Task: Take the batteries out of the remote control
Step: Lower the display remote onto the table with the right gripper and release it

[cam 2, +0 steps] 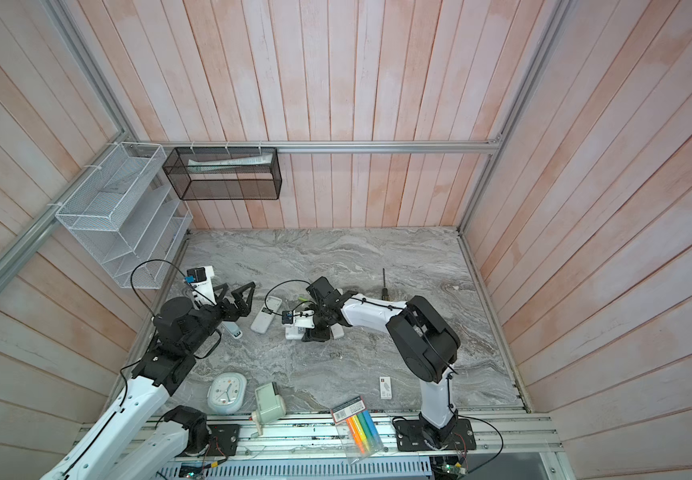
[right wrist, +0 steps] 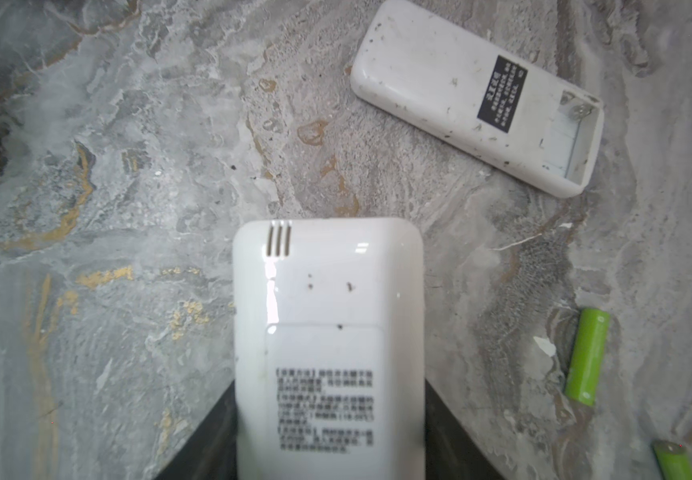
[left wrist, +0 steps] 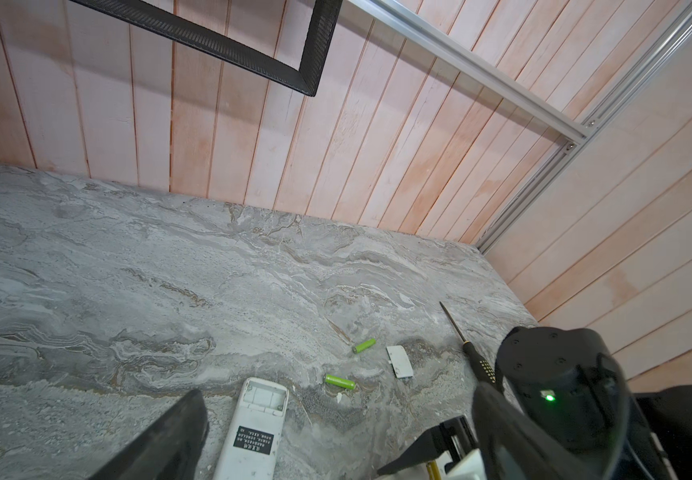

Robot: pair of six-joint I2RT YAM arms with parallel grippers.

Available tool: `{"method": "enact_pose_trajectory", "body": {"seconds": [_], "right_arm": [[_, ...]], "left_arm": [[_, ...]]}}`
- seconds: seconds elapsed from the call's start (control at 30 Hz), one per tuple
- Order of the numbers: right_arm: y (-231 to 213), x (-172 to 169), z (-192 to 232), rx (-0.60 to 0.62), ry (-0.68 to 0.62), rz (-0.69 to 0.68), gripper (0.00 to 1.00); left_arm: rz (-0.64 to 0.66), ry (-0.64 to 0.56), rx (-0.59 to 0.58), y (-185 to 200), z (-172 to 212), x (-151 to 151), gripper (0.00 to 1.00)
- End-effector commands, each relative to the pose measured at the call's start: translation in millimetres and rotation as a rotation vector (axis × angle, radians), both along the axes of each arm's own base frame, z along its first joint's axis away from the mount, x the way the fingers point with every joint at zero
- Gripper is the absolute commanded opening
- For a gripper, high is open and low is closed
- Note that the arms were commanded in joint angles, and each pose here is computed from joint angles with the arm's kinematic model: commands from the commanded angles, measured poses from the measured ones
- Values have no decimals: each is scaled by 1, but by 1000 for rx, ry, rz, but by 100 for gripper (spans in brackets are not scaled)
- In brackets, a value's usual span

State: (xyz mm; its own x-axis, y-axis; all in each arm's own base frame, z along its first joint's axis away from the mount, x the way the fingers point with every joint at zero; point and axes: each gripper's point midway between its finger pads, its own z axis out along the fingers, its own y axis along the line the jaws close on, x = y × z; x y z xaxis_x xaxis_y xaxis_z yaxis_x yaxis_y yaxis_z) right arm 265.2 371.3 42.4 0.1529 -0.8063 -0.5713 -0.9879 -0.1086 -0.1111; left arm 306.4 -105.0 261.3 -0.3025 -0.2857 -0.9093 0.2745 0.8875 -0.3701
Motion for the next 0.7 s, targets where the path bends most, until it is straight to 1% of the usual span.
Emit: {"method": "enact_pose_trajectory", "body": {"seconds": [0.0, 0.23, 0.67], "right_arm": [[-2, -3, -5, -38, 44, 35, 44], [0, 2, -18, -64, 69, 45, 48], [-5, -1, -42, -120, 97, 76, 59]], "left_arm": [[0, 10, 7, 1, -1, 1, 100], [-33, 11, 24, -4, -6, 0, 100], [-43, 31, 61, -5, -13, 2, 100]]}}
